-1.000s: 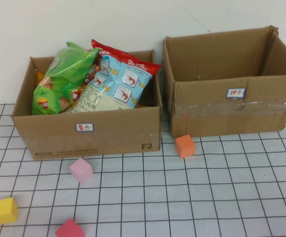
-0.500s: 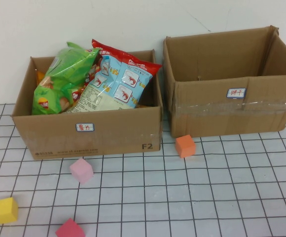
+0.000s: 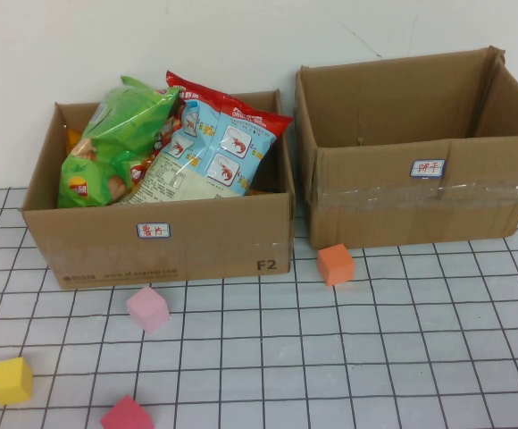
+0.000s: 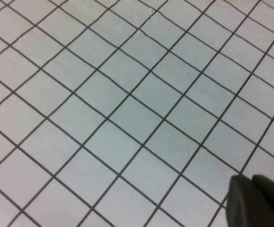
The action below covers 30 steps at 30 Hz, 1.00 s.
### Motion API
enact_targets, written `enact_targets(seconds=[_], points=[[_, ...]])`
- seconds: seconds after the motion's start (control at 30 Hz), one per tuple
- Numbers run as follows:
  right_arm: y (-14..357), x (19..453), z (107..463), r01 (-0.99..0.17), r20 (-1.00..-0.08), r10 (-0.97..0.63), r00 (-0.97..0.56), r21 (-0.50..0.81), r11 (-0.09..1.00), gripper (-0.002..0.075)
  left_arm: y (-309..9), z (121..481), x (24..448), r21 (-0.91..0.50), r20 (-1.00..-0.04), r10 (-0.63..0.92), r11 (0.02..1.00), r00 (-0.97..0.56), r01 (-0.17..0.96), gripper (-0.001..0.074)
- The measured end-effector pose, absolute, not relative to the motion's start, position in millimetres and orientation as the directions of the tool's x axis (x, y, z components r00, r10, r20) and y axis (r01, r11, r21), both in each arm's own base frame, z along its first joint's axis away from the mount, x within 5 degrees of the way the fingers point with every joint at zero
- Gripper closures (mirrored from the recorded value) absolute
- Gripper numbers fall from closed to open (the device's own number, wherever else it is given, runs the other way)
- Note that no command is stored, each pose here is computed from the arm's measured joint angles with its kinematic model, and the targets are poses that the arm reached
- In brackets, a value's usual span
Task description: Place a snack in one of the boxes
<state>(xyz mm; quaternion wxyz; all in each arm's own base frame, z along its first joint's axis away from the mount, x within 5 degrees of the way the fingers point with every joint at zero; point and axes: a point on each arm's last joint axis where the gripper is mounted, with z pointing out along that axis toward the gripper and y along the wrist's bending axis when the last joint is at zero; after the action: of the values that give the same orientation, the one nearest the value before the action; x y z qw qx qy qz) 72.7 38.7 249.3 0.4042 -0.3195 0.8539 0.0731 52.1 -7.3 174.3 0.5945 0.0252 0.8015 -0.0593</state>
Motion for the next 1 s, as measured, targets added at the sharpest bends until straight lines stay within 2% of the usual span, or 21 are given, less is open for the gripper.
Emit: enact_targets(seconds=[0.67, 0.77, 0.87, 1.0], points=[[38.7, 72.7, 249.3, -0.605, -0.737, -0.486, -0.469, -0.133, 0.785, 0.0724, -7.7, 174.3, 52.1, -0.069, -0.956, -0.032, 0.991, -0.293, 0.118, 0.0736], [37.2, 67.5, 252.4, -0.598, -0.760, -0.478, -0.441, -0.148, 0.788, 0.0724, -7.7, 174.3, 52.1, -0.069, -0.956, -0.032, 0.991, -0.293, 0.118, 0.0736], [30.5, 58.5, 258.6, -0.541, -0.809, -0.454, -0.374, -0.207, 0.815, 0.0724, -7.7, 174.3, 52.1, -0.070, -0.956, -0.032, 0.991, -0.293, 0.118, 0.0736], [19.9, 53.8, 256.1, -0.381, -0.877, -0.398, -0.268, -0.283, 0.880, 0.0724, -7.7, 174.3, 52.1, -0.070, -0.956, -0.032, 0.991, -0.293, 0.118, 0.0736]])
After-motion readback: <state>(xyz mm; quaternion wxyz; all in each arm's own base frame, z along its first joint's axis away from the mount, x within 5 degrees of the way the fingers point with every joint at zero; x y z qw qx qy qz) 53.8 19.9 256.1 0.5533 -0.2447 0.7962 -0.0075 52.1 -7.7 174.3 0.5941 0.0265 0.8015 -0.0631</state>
